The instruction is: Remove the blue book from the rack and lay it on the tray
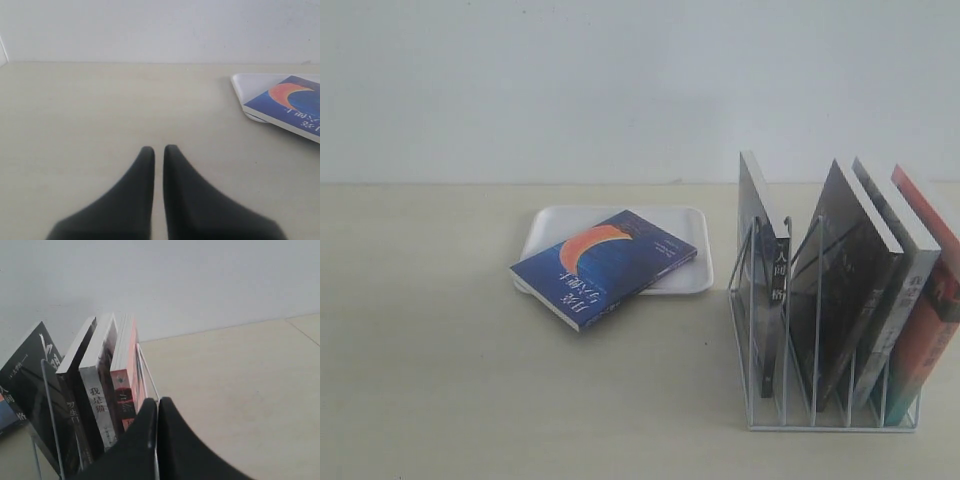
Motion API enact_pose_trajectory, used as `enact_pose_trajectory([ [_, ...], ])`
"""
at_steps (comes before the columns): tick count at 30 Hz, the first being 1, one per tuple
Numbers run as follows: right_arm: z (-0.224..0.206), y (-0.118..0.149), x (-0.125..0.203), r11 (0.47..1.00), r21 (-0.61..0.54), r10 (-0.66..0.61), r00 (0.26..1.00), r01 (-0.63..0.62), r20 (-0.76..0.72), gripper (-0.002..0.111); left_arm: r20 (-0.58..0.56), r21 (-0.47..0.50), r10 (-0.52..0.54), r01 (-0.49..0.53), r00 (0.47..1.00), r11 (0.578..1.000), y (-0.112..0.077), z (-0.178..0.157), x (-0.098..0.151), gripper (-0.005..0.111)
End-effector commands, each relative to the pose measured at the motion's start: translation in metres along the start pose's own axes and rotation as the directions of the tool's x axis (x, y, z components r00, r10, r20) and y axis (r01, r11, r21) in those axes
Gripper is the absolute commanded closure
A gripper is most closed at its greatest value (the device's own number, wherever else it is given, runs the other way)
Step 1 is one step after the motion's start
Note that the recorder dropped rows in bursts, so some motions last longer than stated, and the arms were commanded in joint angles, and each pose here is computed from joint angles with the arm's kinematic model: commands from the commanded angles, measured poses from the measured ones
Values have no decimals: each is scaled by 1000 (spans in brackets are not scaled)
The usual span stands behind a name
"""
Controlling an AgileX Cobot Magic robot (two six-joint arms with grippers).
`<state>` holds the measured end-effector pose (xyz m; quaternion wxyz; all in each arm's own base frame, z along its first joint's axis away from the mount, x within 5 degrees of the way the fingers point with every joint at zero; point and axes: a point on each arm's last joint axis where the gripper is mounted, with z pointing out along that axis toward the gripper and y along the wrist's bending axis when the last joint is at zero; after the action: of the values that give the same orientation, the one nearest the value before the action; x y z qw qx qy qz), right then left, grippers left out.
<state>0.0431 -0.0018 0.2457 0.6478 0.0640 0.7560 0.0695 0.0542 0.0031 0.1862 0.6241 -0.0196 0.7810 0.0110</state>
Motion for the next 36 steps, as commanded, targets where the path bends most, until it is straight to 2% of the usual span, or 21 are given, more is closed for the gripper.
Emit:
enact_pose_trajectory([
  [1,1,0,0,995,3,-95,995,95,0,108,6,8,6,-6,1000,1000,0,0,0,101],
  [4,1,0,0,982,3,-188,982,188,-7,108,6,8,6,-6,1000,1000,0,0,0,101],
  [7,1,-1,1,973,4,-230,973,230,-20,108,6,8,6,-6,1000,1000,0,0,0,101],
  [16,3,-1,4,969,2,-246,969,247,-24,108,6,8,6,-6,1000,1000,0,0,0,101],
  [23,13,-5,31,967,-7,-256,964,256,-70,108,6,8,6,-6,1000,1000,0,0,0,101],
  [27,23,-7,53,970,-29,-243,970,242,-34,108,6,8,6,-6,1000,1000,0,0,0,101],
  [28,23,-5,50,973,-35,-227,974,227,2,108,6,8,6,-6,1000,1000,0,0,0,101],
  [30,23,-6,55,977,-38,-211,976,209,-58,108,4,8,6,-6,1000,1000,0,0,1,101],
  [36,22,-4,60,952,-84,-300,949,293,-94,108,4,8,6,-6,1000,1000,0,0,1,101],
])
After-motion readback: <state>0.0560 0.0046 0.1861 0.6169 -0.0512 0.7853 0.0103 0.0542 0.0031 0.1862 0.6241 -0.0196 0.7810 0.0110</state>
